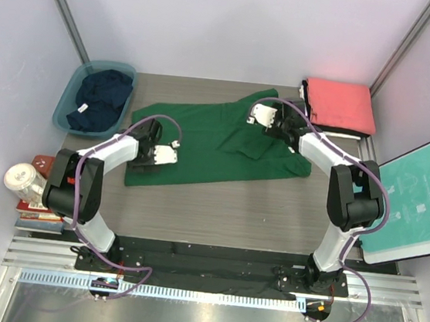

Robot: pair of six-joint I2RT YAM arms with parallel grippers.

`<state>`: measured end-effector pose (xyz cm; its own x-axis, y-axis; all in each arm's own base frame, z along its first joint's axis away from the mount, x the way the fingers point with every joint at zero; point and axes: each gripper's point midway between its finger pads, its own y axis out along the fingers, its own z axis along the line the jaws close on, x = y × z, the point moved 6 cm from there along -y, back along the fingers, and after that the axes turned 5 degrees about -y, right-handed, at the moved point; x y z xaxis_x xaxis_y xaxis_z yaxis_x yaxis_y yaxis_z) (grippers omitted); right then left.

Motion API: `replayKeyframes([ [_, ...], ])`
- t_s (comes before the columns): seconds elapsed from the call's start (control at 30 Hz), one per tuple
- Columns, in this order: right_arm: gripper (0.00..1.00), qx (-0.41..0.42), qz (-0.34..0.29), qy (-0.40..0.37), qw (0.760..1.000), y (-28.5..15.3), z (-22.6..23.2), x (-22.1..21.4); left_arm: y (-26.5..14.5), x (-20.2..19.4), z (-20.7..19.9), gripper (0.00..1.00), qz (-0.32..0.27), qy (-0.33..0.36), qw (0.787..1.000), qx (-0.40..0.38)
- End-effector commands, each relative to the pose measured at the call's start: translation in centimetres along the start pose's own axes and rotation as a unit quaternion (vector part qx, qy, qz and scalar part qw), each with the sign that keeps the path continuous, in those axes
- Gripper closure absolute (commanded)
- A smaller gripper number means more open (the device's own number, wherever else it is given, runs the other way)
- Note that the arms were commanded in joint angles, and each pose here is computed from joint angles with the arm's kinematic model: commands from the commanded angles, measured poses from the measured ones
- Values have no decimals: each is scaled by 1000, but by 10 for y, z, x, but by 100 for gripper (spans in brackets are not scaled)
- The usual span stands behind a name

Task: Fold and stack the t-shirts
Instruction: Fold the flattened tshirt in 1/3 of the way

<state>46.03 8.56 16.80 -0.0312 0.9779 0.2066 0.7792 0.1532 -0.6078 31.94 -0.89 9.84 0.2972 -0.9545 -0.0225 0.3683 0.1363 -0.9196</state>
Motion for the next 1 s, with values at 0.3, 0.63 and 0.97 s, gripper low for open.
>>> replayKeyframes([
  [0.3,30,-80,71,85,991,-30,-29,-24,-26,-1,57,10,-26,-89,985,149],
  [0.63,37,285,-80,177,939,-25,49,50,-38,14,24,94,-102,-34,993,40],
  [0.97,49,318,-112,154,929,5,56,96,-29,21,16,100,-83,-41,996,-4],
])
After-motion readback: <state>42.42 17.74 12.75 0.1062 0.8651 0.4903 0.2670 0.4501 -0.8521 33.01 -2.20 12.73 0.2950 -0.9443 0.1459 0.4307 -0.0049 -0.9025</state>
